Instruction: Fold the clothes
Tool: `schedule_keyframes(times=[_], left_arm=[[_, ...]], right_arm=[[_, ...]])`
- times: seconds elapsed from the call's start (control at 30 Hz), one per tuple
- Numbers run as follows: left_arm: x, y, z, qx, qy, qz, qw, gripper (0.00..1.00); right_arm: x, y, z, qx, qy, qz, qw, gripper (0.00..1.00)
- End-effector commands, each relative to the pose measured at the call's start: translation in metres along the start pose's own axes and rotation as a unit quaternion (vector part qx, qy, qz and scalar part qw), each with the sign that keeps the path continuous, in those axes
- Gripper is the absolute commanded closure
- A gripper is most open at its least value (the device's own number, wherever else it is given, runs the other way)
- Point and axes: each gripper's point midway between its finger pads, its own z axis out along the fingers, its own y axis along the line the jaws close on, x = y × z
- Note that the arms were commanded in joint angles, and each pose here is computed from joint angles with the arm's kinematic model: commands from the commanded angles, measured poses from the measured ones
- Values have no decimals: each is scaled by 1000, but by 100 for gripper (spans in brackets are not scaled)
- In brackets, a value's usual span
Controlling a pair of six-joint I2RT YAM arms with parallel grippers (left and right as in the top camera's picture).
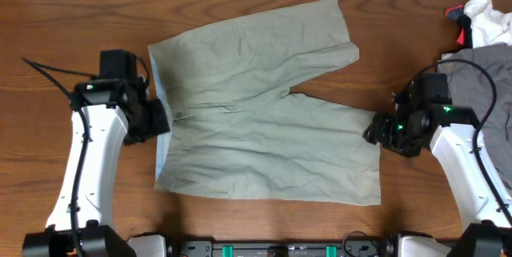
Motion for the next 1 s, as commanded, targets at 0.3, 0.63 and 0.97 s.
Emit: schedule_keyframes(times=[0.3,0.63,0.97], left_arm=[[81,16,64,-20,122,-88,988,36],[104,10,90,7,140,-116,983,34],[103,10,96,7,132,-139,981,94]], right_arm=[[28,-5,-2,6,55,7,998,33],[36,-7,-3,11,72,12,997,32],[36,-9,-3,16,71,12,997,32]])
